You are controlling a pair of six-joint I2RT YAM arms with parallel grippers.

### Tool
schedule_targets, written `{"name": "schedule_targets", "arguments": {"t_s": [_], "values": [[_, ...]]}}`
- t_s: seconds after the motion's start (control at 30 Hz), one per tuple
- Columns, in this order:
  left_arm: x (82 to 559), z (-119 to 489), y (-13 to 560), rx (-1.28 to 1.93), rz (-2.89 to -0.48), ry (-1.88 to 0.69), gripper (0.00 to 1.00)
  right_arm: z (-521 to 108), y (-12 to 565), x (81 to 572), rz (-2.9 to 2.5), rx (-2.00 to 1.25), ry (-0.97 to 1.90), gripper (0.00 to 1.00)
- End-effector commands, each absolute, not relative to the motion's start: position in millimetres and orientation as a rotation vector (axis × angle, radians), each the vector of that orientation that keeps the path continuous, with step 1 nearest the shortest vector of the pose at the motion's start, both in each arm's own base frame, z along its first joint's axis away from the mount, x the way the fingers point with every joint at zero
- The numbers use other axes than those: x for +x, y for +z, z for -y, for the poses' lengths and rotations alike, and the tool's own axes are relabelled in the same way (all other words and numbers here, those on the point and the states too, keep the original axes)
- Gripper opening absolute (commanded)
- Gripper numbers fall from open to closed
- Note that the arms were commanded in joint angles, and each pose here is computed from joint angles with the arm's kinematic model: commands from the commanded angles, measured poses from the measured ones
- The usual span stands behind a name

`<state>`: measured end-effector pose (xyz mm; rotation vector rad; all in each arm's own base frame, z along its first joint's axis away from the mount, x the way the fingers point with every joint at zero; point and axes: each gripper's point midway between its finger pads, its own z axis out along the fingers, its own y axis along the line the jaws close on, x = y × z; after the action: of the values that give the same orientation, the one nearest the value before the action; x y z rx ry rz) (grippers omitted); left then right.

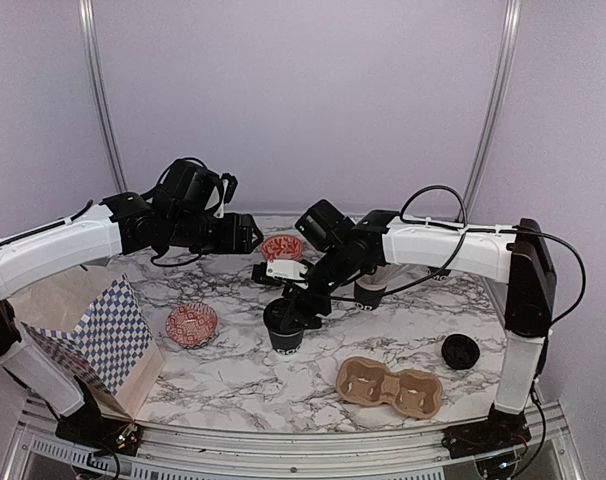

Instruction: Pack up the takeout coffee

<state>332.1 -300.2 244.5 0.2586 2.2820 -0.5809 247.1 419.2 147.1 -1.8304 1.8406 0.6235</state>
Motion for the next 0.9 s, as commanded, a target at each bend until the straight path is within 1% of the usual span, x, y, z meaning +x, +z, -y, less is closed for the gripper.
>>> {"name": "schedule_targets", "arguments": {"t_s": [0.0,0.03,0.1,0.23,0.33,0.4,0.57,0.67,0.87], "values": [[334,287,242,0.247,-2.284,-0.517,0.79,-424,146,240,-1.887,-1.848,0.685,0.89],[335,285,241,0.242,-2.287,-0.513,0.79,-424,144,240,-1.895,-1.851,0.683,0.97],[334,285,238,0.242,-2.294,-0.511,0.79,-424,140,240,-1.907,-1.855,0.683,0.98],[333,283,235,0.24,-2.3,-0.508,0.79,-425,137,239,-1.912,-1.858,0.696,0.93],[333,283,233,0.243,-2.303,-0.511,0.79,-425,139,237,-1.908,-1.86,0.71,0.83],[333,283,233,0.244,-2.302,-0.508,0.79,-425,140,240,-1.912,-1.851,0.698,0.79],[333,282,233,0.25,-2.3,-0.506,0.79,-426,148,244,-1.901,-1.829,0.676,0.75],[333,281,234,0.248,-2.298,-0.507,0.79,-426,153,245,-1.899,-1.822,0.67,0.69],[336,276,241,0.248,-2.28,-0.498,0.79,-429,206,241,-1.794,-1.786,0.72,0.68]]}}
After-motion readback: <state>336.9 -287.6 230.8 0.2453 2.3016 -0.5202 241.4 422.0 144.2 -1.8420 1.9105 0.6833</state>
